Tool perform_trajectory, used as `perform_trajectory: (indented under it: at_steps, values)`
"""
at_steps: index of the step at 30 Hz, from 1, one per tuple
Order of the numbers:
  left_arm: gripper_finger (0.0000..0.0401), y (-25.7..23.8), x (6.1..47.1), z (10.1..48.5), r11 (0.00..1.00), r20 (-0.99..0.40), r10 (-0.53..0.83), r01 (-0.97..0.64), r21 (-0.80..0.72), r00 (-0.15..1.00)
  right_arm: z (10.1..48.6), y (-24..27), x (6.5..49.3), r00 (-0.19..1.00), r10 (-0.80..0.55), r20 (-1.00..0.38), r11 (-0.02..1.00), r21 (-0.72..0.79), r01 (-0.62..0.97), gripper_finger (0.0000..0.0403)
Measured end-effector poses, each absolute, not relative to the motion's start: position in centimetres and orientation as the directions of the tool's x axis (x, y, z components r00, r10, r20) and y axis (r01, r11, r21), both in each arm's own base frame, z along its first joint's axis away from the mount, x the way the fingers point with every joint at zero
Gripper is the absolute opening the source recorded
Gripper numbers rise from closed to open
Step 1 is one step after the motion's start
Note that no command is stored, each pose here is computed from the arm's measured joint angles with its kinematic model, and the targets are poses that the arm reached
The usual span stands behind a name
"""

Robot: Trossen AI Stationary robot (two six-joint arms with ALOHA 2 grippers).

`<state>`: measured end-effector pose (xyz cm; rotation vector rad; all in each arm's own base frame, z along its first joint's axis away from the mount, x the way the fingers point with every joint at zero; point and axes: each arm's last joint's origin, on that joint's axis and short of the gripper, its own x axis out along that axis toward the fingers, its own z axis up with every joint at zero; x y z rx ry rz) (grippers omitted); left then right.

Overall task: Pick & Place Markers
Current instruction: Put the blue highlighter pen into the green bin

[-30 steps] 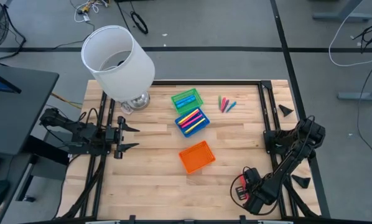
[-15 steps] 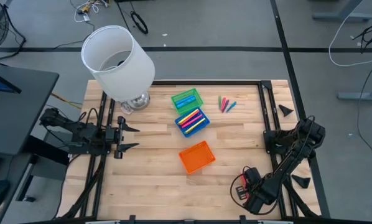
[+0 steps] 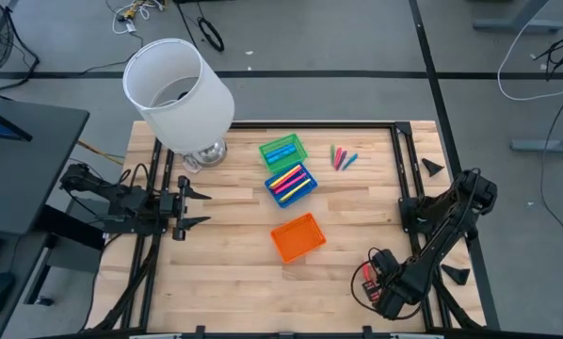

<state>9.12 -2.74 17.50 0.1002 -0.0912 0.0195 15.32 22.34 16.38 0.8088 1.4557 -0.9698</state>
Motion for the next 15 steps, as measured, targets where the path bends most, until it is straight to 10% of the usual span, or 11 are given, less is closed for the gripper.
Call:
perform_trajectory:
  at_steps: [15]
  values:
    - [0.0273,-2.7,9.1,17.5,0.995,0.092,0.015,-0.024,0.099,0.996,17.7,21.5,15.9,-0.123,0.025,-0.992,0.8,-0.054,0.598,0.0056]
